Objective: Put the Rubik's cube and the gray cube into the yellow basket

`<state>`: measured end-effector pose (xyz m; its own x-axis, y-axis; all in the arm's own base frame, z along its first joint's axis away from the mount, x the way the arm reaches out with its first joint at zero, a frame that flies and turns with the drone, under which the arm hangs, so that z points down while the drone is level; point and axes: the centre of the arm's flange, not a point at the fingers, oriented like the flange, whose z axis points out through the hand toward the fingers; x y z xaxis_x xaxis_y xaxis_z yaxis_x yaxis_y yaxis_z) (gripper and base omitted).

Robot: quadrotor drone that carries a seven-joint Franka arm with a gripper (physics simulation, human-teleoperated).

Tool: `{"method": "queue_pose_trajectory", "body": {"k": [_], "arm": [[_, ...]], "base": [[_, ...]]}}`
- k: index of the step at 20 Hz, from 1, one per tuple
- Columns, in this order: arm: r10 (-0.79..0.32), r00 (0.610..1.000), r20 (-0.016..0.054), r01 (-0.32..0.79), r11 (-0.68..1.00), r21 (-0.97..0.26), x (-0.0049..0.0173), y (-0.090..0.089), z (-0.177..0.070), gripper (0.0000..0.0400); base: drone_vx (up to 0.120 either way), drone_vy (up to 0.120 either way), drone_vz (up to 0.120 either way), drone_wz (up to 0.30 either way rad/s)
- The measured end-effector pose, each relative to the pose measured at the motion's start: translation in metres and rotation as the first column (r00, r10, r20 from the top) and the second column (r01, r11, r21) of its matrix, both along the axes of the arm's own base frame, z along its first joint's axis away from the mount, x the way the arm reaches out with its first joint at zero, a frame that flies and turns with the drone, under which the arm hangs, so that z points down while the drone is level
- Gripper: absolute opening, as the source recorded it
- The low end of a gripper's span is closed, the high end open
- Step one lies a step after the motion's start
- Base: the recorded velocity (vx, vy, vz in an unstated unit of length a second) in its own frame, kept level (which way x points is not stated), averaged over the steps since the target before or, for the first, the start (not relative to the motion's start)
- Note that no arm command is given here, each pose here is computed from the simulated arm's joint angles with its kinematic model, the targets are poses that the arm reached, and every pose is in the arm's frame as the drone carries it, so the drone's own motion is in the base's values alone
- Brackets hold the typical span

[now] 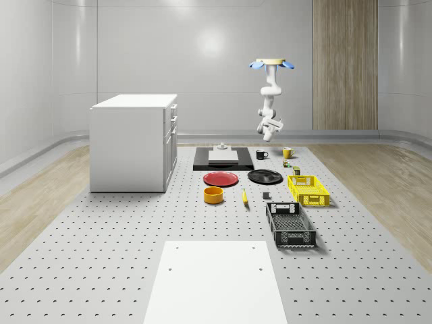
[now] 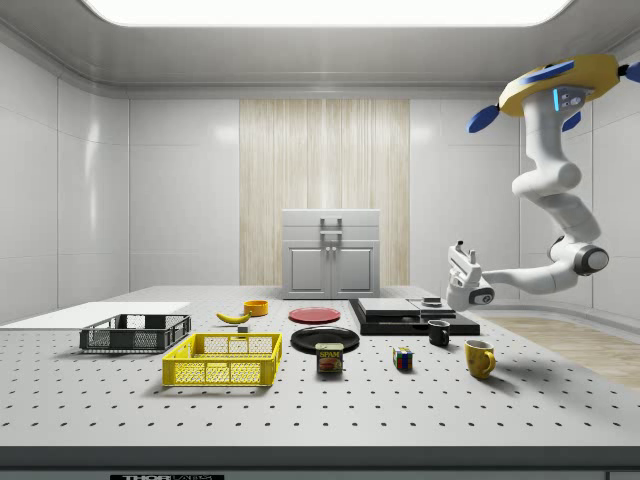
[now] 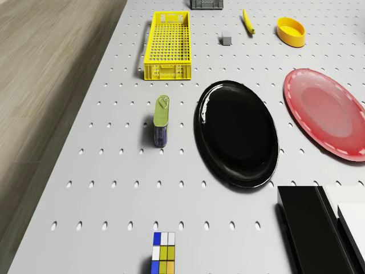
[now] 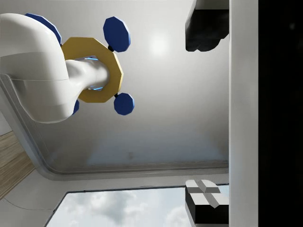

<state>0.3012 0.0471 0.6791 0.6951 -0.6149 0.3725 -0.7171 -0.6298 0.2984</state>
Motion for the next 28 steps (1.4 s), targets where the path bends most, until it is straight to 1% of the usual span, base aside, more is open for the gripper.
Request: {"method": "queue_pose_trajectory", "body": {"k": [3,5,6,8,9,10,12,14,15,17,19,22,28], "arm": [[-0.009,1.0,0.0026,0.01,0.955,-0.297,0.0004,0.024,-0.018,0.04],[-0.017,1.0,0.0065,0.018,0.84,-0.543,0.001,0.04,-0.04,0.04],[-0.021,1.0,0.0096,0.022,0.745,-0.667,0.0015,0.046,-0.054,0.04],[-0.029,0.999,0.0183,0.03,0.48,-0.877,0.0026,0.052,-0.088,0.04],[-0.032,0.999,0.0237,0.033,0.321,-0.947,0.0032,0.05,-0.105,0.04],[-0.034,0.999,0.0293,0.034,0.156,-0.987,0.0037,0.046,-0.121,0.04],[-0.035,0.999,0.04,0.034,-0.154,-0.988,0.0047,0.031,-0.148,0.04],[-0.033,0.998,0.0479,0.031,-0.397,-0.917,0.0053,0.013,-0.166,0.04],[-0.031,0.998,0.0506,0.029,-0.49,-0.871,0.0054,0.005,-0.172,0.04],[-0.028,0.998,0.0538,0.024,-0.626,-0.779,0.0056,-0.009,-0.179,0.04],[-0.025,0.998,0.0551,0.021,-0.715,-0.699,0.0057,-0.02,-0.184,0.04],[-0.022,0.998,0.0551,0.016,-0.791,-0.612,0.0057,-0.031,-0.186,0.04],[-0.019,0.998,0.054,0.012,-0.852,-0.523,0.0056,-0.042,-0.188,0.04]], "base": [[0.12,0.0,-0.12,0.0],[0.12,0.0,-0.12,0.0],[0.12,0.0,-0.12,0.0],[0.12,0.0,-0.12,0.0],[0.12,0.0,-0.12,0.0],[0.12,0.0,-0.12,0.0],[0.12,0.0,-0.12,0.0],[0.12,0.0,-0.12,0.0],[0.12,0.0,-0.12,0.0],[0.12,0.0,-0.12,0.0],[0.12,0.0,-0.12,0.0],[0.12,0.067,-0.013,0.0],[0.12,0.12,0.0,0.0]]}}
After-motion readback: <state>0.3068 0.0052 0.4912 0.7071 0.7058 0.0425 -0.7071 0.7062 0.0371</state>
